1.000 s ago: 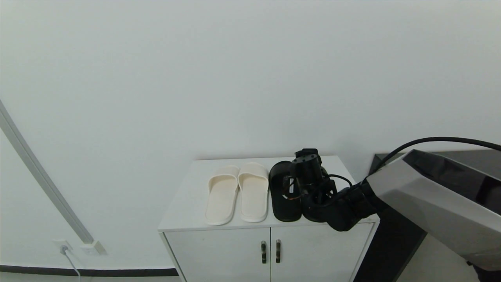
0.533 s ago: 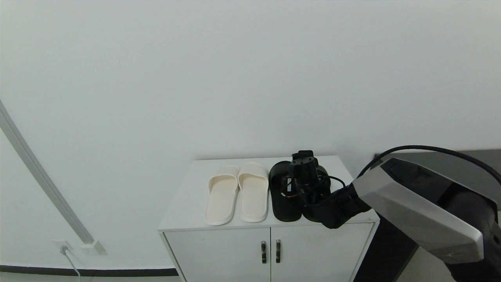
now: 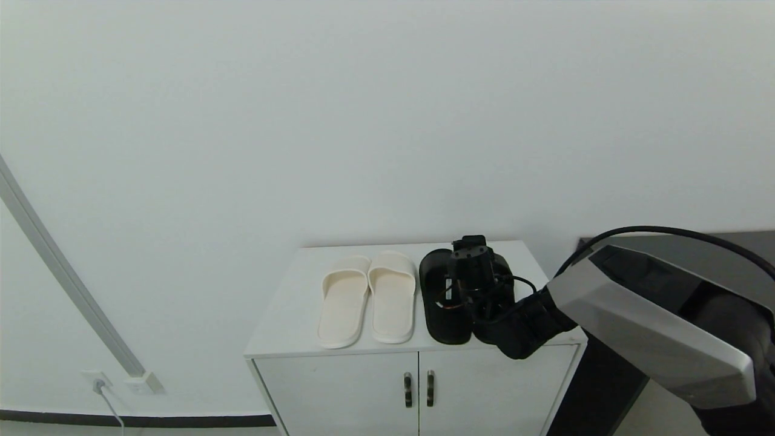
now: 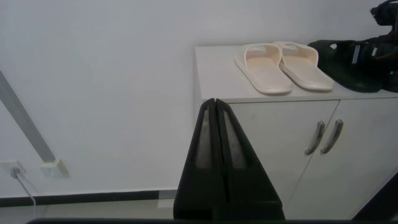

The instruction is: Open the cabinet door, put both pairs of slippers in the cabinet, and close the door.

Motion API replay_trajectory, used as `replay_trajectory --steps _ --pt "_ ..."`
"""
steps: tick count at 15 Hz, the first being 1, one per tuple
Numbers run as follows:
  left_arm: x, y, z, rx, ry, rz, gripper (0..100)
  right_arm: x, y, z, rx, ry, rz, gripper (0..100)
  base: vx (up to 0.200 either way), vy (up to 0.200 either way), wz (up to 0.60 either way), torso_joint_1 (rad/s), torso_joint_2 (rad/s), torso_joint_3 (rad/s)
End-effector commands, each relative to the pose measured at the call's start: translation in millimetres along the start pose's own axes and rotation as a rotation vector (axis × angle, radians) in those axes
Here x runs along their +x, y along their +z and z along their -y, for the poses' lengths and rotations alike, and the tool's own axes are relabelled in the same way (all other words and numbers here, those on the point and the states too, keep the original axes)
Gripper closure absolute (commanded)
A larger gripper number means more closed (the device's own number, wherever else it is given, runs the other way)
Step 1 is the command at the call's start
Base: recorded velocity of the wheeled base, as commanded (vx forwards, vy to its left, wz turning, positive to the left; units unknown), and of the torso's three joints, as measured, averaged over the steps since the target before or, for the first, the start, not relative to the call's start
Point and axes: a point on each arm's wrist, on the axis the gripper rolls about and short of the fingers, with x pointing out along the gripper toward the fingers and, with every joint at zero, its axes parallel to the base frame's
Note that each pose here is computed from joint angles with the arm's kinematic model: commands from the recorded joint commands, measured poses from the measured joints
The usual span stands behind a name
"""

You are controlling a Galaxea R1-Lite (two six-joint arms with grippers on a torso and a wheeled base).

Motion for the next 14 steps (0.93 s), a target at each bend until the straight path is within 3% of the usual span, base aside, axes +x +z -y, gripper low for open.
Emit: replay_trajectory --steps 1,3,7,12,14 --pt "0 0.0 0.0 0.001 0.001 0.0 100 -30 26 7 0.01 0.023 0.028 100 0.0 0.0 0.0 0.0 0.0 0.0" --pt "0 0.0 0.0 0.002 -0.001 0.0 100 -69 47 18 -0.001 0.081 0.031 100 0.0 0.0 0.0 0.0 0.0 0.0" --pt "0 0.0 0.1 0.004 -0.004 0.0 100 -171 63 50 -0.113 0.359 0.003 100 0.0 0.0 0.0 0.0 0.0 0.0" --pt "0 0.0 0.1 0.005 -0.004 0.0 100 -259 46 91 -0.165 0.772 -0.061 100 0.0 0.0 0.0 0.0 0.0 0.0" --pt "0 0.0 0.1 0.005 -0.004 0.0 100 -279 43 113 -0.27 0.875 0.0 100 0.0 0.0 0.0 0.0 0.0 0.0"
